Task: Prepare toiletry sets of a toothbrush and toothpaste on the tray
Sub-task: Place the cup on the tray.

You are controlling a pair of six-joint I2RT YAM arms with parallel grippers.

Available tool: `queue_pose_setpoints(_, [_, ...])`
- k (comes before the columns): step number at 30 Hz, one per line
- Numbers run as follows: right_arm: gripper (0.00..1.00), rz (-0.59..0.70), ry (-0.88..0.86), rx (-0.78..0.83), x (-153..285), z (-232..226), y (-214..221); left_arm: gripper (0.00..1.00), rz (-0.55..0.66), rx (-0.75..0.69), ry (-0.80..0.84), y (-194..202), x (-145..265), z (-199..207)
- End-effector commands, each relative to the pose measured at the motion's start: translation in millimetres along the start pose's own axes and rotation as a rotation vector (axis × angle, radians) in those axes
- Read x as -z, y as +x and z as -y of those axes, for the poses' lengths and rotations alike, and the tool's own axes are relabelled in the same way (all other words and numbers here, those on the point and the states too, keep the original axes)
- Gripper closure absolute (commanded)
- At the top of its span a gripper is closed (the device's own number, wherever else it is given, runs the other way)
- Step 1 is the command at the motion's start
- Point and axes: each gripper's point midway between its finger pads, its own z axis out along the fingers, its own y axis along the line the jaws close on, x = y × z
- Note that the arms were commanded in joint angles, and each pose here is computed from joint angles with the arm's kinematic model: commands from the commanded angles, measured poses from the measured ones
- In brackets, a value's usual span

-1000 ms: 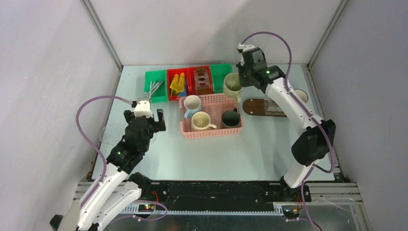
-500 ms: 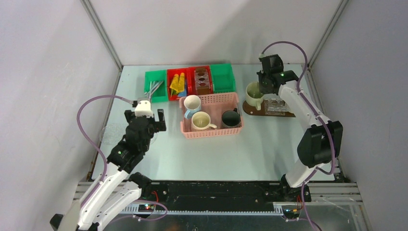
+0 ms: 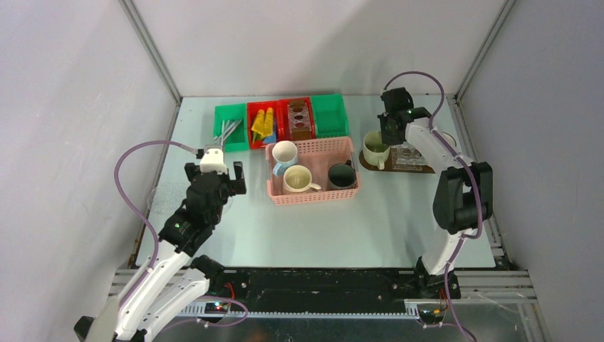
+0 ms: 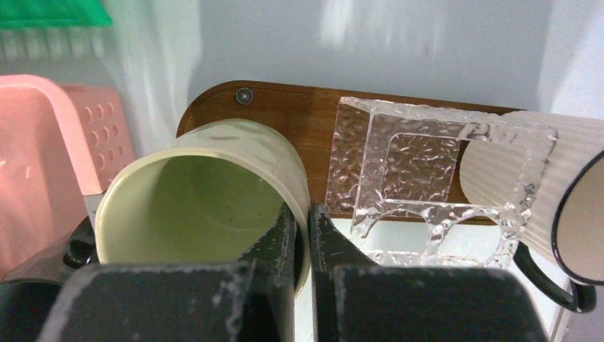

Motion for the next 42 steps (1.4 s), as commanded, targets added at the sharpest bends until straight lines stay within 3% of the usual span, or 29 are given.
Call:
queue_pose_setpoints(1, [1.0, 0.092, -0.026, -0.032, -6, -3, -27, 0.02, 0.017, -0.005, -0.013, -4, 0, -4])
queue_pose_setpoints(6, [0.98, 0.075, -0.026, -0.03, -17, -4, -25, 0.02, 0.019, -0.005, -0.014, -5, 0, -4])
queue_pose_setpoints(16, [0.72, 0.088, -0.025, -0.009, -8, -5, -29, 0.02, 0.021, -0.006, -0.013, -5, 1, -4])
queue_pose_setpoints(20, [0.66, 0.133, -0.017, 0.007, 8, -5, -42, 0.02, 0.023, -0.004, -0.011, -6, 1, -4])
queue_pose_setpoints(30, [0.62, 0.244, -0.142, 0.068, 57, -45, -62, 0.02, 0.024, -0.002, -0.011, -6, 1, -4])
queue_pose_setpoints(42, [0.6, 0.117, -0.235, 0.168, 31, -75, -25, 0.02, 0.023, -0.002, -0.007, -6, 1, -3])
